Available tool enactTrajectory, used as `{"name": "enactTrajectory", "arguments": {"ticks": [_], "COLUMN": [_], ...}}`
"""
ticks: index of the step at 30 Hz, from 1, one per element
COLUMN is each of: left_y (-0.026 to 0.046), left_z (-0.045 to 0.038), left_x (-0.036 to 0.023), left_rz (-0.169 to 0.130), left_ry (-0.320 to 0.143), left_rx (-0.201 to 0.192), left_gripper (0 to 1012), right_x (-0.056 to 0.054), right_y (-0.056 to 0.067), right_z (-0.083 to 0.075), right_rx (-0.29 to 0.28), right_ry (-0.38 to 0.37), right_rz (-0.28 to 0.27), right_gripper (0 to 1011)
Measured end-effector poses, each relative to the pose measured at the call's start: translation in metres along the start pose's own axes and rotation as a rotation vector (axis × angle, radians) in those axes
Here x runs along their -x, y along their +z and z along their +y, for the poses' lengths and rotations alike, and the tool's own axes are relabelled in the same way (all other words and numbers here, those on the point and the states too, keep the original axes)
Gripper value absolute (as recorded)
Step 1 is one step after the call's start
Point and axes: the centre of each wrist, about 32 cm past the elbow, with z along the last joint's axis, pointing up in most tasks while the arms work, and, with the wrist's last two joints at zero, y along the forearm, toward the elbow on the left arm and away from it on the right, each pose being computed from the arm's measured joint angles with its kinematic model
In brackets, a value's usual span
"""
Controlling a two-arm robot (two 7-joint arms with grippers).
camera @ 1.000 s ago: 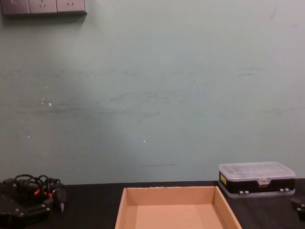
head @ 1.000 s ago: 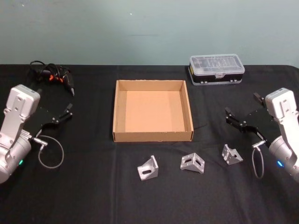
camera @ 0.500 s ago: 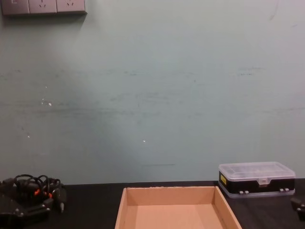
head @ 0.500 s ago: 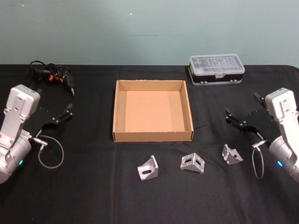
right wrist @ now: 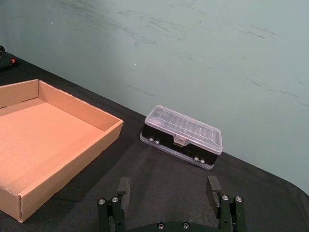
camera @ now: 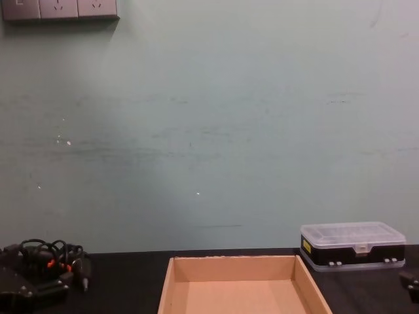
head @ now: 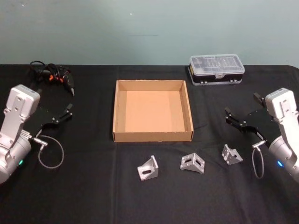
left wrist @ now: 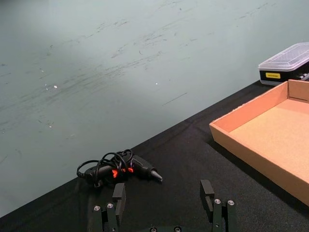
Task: Use one hand to pick up the angle iron from the table and place it into the box.
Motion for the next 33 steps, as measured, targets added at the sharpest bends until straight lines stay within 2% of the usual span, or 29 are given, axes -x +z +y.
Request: {"name": "enactTrajectory", "arguments": {"ticks": [11, 18, 21, 24, 27, 31, 33], "left_y": [0.0, 0.0, 0.0, 0.0, 0.0, 0.0, 0.0], "left_z": [0.0, 0.0, 0.0, 0.0, 0.0, 0.0, 0.0], "left_x": [0.0, 0.0, 0.0, 0.0, 0.0, 0.0, 0.0], "left_rz": [0.0, 0.0, 0.0, 0.0, 0.0, 0.0, 0.0], "left_ry": [0.0, 0.0, 0.0, 0.0, 0.0, 0.0, 0.0], "left_rx": [0.0, 0.0, 0.0, 0.0, 0.0, 0.0, 0.0], "left_gripper": [1011, 1011, 1011, 1011, 1011, 1011, 1011], "right_x": [0.0, 0.004, 0.005, 0.008, 0.009, 0.009, 0.008], "right_y": [0.001, 0.016, 0.025, 0.035, 0.039, 0.051, 0.054], "right_z": [0.0, -0.009, -0.018, -0.035, -0.043, -0.074, -0.082], "right_rx": [-0.002, -0.026, -0.028, -0.025, -0.018, 0.025, 0.042], "right_ry": [0.0, 0.017, 0.028, 0.039, 0.043, 0.066, 0.077], "right_rz": [0.001, 0.009, 0.021, 0.041, 0.054, 0.082, 0.091], "right_gripper": [1004, 1004, 1004, 1004, 1004, 1004, 1004]}}
